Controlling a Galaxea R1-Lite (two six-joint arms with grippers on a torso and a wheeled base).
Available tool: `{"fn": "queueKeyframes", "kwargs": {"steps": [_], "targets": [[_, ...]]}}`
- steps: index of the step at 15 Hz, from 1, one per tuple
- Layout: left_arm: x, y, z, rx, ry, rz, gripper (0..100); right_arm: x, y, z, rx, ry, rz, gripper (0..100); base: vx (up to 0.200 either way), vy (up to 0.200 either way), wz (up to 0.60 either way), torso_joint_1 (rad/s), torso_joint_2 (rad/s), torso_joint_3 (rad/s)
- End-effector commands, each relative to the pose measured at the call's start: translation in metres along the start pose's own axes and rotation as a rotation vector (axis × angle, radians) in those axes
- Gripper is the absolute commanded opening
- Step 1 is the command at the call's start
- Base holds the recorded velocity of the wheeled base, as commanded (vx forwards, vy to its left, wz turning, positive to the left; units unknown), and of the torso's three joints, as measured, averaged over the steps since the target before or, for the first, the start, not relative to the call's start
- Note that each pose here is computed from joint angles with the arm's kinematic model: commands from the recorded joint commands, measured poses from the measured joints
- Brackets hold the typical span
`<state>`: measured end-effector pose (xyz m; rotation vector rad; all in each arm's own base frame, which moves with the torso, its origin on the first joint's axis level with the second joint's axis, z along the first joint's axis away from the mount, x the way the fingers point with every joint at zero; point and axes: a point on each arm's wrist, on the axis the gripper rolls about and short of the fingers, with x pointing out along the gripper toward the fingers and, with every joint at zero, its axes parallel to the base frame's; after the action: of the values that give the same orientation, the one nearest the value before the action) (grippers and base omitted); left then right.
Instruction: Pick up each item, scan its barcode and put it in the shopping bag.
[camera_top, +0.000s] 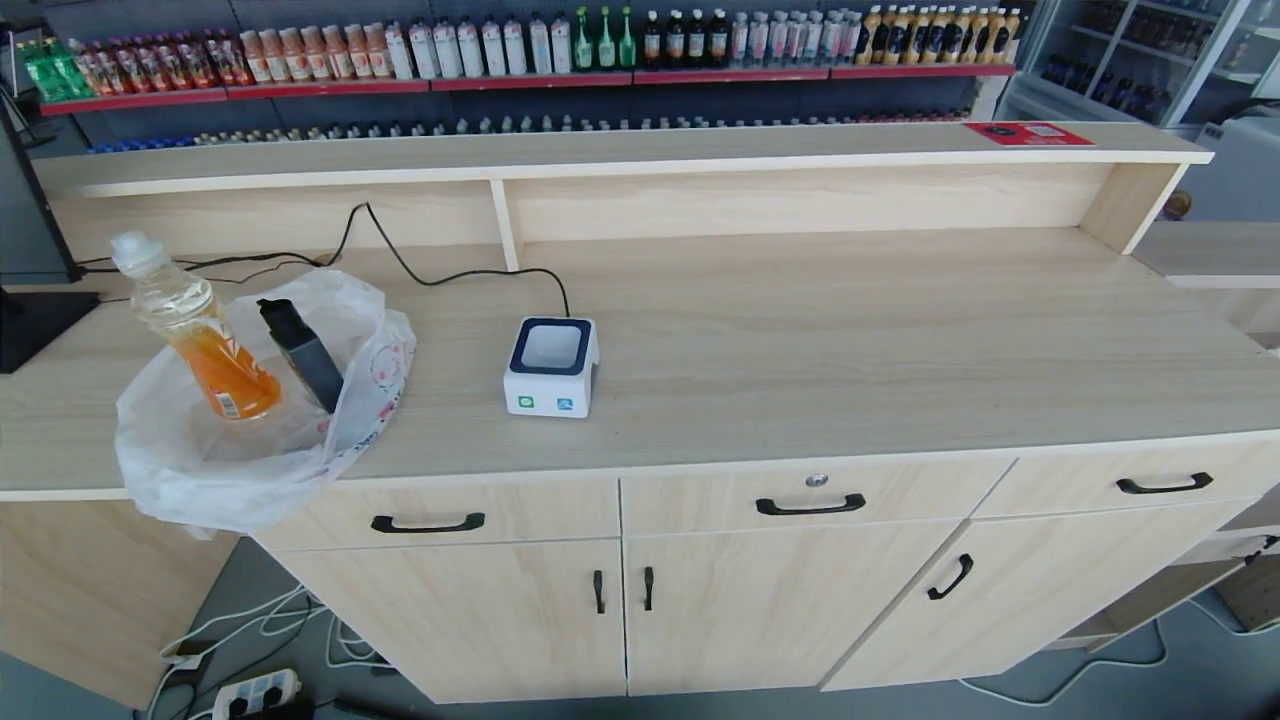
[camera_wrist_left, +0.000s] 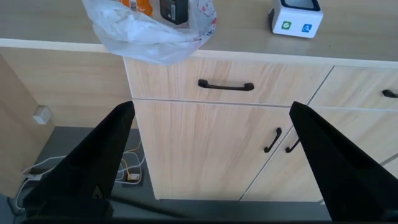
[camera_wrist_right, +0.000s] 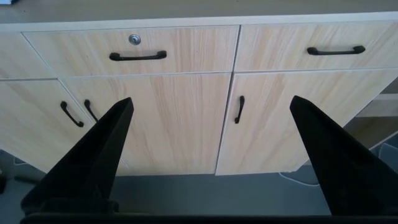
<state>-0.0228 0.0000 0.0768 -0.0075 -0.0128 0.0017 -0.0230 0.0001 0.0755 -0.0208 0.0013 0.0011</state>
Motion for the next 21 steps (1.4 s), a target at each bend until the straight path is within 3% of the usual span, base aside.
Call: {"fn": "queueKeyframes", "kwargs": {"steps": [1, 9, 21], "targets": [[0.0, 0.0, 0.0001, 0.0, -0.001, 0.0, 100, 0.0001, 0.0, -0.0001, -0.001, 0.002, 0.001, 100, -0.2, 0.0, 0.0, -0.002, 0.01, 0.002], [0.0, 0.0, 0.0001, 0.0, -0.001, 0.0, 100, 0.0001, 0.0, -0.0001, -0.001, 0.002, 0.001, 100, -0.2, 0.0, 0.0, -0.003, 0.0, 0.004], [0.0, 0.0, 0.0001, 0.001, -0.001, 0.0, 100, 0.0001, 0.0, -0.0001, -0.001, 0.002, 0.001, 100, 0.0, 0.0, 0.0, 0.0, 0.0, 0.0]]}}
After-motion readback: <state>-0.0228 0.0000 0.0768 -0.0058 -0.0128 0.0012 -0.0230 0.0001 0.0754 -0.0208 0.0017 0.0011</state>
